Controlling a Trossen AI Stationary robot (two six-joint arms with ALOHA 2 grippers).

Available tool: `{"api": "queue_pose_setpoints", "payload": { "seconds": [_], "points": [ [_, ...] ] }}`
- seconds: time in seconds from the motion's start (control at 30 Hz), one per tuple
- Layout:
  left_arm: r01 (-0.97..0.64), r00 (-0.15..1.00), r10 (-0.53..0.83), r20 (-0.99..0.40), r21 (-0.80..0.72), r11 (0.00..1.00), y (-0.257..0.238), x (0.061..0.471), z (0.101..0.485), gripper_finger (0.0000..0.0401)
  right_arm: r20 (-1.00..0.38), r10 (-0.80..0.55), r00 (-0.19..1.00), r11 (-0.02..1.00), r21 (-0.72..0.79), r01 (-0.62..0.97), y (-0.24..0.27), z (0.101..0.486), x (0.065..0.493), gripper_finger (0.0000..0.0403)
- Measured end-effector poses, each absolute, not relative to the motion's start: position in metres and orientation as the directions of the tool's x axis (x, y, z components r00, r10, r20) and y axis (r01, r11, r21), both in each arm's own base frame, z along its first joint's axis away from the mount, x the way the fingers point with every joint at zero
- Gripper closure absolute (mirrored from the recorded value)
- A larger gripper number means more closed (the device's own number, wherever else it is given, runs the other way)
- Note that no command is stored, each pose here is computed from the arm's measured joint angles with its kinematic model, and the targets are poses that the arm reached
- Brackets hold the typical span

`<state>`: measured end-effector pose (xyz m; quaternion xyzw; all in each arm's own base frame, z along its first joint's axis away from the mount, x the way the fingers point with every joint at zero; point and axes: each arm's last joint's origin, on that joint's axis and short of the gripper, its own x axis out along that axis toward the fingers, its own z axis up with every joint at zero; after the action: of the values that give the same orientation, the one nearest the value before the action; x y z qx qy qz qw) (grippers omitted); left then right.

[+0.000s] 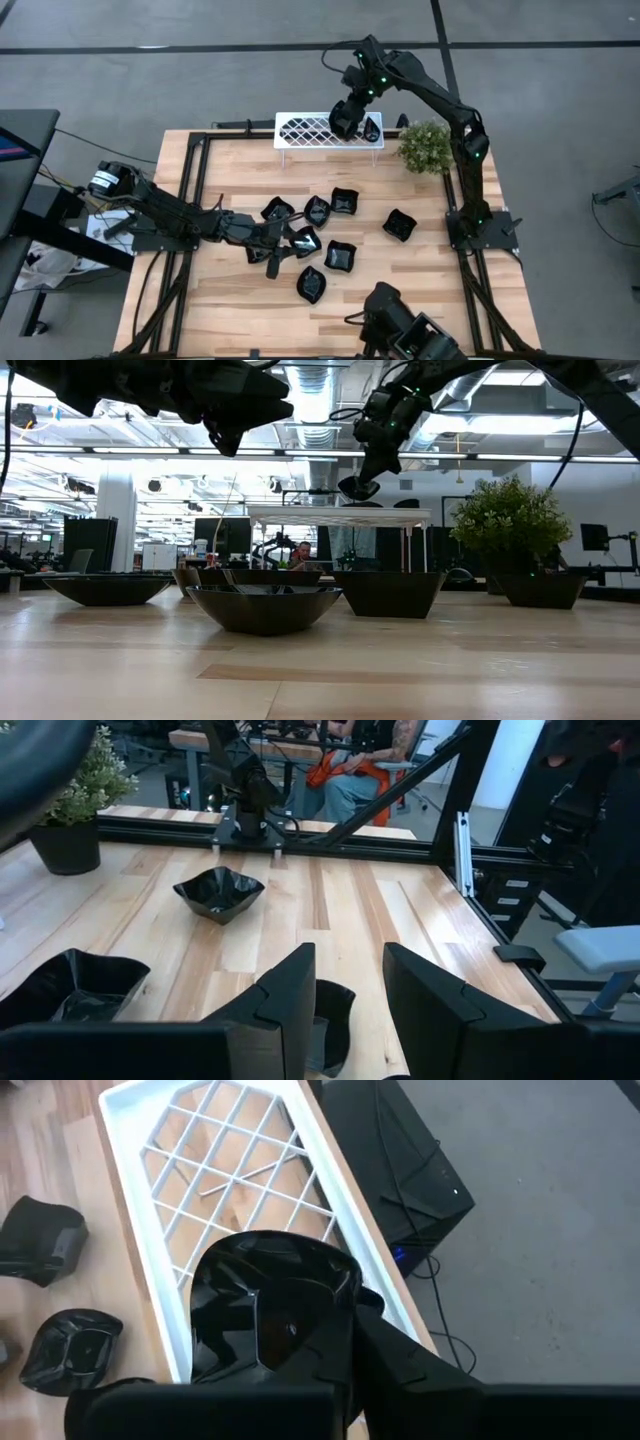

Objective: Pick & Place Mini shaped plates
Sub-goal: Stack the leaf shaped plate on top of the leaf shaped plate on the shelf

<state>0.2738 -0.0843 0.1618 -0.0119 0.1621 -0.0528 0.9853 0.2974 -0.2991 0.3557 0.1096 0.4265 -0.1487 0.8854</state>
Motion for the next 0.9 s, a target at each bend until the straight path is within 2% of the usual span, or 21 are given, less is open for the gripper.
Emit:
{"api": "queue_pose_setpoints", "payload": {
  "seconds": [0.3, 0.57, 0.9],
  "points": [
    [0.1, 0.942, -0.108, -0.319, -0.041, 0.994, -0.084, 0.274, 0.162, 0.0279, -0.79, -0.171, 0.589, 0.93, 0.068, 0.361, -0.297, 0.356, 0.3, 0.0339],
    [0.101, 0.942, -0.109, -0.319, -0.041, 0.994, -0.084, 0.274, 0.162, 0.0279, -0.793, -0.165, 0.586, 0.939, 0.054, 0.339, -0.287, 0.367, 0.292, 0.0337],
    [0.098, 0.947, -0.074, -0.312, 0.061, 0.993, -0.098, 0.268, 0.162, 0.0279, -0.81, -0.059, 0.583, 0.971, 0.088, 0.222, -0.212, 0.406, 0.289, 0.0337]
  ]
}}
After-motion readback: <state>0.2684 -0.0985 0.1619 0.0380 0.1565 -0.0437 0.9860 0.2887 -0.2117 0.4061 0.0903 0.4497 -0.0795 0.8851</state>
